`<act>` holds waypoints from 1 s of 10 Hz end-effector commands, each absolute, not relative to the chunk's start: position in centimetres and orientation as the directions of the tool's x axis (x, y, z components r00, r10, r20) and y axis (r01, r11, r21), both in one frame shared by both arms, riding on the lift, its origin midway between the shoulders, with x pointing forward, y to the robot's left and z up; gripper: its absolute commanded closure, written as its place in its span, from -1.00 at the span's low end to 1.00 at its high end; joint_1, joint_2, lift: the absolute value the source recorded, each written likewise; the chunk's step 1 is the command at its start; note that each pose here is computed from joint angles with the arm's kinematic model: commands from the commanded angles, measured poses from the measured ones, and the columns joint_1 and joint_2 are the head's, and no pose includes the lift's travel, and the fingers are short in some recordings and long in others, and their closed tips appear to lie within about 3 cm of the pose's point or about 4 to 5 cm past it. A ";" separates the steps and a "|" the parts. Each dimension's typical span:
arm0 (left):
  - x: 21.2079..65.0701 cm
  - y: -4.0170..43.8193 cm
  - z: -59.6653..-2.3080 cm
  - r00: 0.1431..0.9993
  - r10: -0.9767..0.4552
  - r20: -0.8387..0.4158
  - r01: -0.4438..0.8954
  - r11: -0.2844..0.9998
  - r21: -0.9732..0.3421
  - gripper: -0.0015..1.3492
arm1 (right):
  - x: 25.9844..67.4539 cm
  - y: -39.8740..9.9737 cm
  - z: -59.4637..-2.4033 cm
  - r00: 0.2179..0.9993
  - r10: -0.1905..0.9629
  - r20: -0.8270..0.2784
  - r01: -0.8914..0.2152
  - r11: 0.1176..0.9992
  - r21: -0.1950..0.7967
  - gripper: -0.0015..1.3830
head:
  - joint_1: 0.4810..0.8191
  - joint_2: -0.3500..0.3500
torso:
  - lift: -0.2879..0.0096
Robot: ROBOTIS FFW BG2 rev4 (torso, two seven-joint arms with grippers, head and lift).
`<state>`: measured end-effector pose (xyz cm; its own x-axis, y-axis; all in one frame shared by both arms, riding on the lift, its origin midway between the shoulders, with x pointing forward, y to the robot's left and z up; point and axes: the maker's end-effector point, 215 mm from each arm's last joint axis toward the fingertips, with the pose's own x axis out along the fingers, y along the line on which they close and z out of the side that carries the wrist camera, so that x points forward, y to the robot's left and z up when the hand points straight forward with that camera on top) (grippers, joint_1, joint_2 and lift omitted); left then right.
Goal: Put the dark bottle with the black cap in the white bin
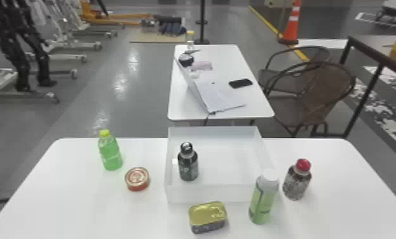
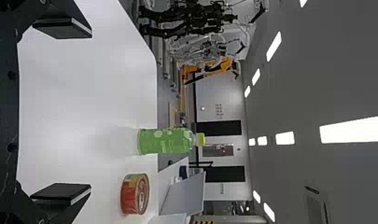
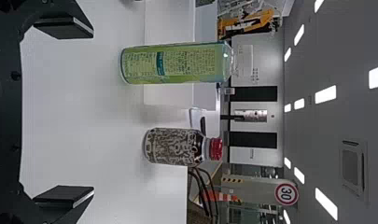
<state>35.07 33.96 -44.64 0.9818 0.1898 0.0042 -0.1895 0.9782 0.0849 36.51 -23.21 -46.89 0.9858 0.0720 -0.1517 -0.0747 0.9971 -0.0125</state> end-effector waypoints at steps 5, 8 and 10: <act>35.5 33.3 -44.8 0.986 0.169 0.018 -0.170 0.981 0.091 -0.78 | 36.6 -23.2 -46.8 0.986 0.076 -0.151 -0.080 0.997 -0.017 -0.84 | -0.60 0.00 | 0.26; 35.4 33.1 -45.0 0.986 0.169 0.014 -0.169 0.982 0.084 -0.77 | 36.6 -23.1 -46.7 0.985 0.084 -0.150 -0.089 0.996 -0.026 -0.84 | -0.60 0.00 | 0.26; 35.6 32.8 -45.0 0.987 0.162 0.017 -0.163 0.984 0.074 -0.76 | 36.7 -23.1 -46.7 0.985 0.083 -0.150 -0.088 0.996 -0.025 -0.84 | -0.60 0.00 | 0.26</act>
<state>35.54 32.96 -45.04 0.9866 0.1621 0.0158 -0.1629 0.9835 0.0784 36.64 -23.12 -46.70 0.9850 0.0833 -0.1508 -0.0881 0.9958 -0.0253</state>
